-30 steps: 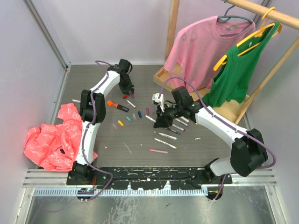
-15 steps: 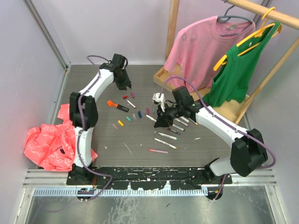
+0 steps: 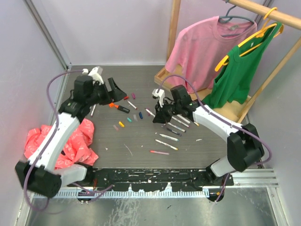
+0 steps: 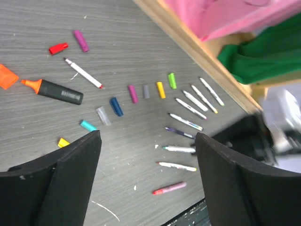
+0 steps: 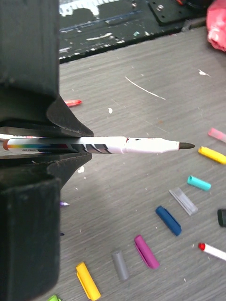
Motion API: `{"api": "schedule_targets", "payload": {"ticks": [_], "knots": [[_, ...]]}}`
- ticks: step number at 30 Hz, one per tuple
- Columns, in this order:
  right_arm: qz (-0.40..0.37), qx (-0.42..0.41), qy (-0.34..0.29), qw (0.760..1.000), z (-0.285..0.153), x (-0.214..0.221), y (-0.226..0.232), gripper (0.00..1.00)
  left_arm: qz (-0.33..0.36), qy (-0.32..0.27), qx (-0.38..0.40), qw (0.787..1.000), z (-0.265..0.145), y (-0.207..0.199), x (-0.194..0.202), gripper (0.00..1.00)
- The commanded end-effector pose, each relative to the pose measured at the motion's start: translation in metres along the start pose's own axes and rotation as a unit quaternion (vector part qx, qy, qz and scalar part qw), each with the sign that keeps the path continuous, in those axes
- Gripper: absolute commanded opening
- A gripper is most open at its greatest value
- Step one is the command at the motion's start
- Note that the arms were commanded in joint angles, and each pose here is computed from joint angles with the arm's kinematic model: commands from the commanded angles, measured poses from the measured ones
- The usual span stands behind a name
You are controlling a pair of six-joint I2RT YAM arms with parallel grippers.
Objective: Open the pen caps
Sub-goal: Place the pen at the center of the board.
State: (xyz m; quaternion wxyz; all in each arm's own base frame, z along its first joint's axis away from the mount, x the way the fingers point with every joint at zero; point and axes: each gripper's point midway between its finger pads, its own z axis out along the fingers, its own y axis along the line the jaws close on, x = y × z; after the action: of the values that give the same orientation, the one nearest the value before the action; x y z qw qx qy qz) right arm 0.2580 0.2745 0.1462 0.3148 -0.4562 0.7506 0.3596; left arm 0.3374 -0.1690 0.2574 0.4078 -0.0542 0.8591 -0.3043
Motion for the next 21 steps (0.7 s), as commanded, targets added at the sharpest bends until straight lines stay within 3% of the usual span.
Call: {"api": "schedule_targets", "payload": {"ticks": [1, 9, 15, 21], "knots": [[0.041, 0.049, -0.065, 0.996, 0.012, -0.048, -0.03, 0.04, 0.097, -0.066, 0.076, 0.99, -0.055, -0.03, -0.011, 0.86], [0.134, 0.146, -0.067, 0.978, 0.052, -0.079, -0.085, 0.04, 0.179, -0.099, -0.088, 0.975, -0.108, 0.051, 0.026, 1.0], [0.18, 0.195, -0.038, 0.963, 0.097, -0.075, -0.114, 0.05, 0.199, -0.139, -0.077, 0.967, -0.124, 0.049, 0.026, 0.98], [0.188, 0.236, -0.034, 0.953, 0.119, -0.072, -0.145, 0.06, 0.195, -0.126, -0.08, 0.97, -0.126, 0.056, 0.04, 0.98]]}}
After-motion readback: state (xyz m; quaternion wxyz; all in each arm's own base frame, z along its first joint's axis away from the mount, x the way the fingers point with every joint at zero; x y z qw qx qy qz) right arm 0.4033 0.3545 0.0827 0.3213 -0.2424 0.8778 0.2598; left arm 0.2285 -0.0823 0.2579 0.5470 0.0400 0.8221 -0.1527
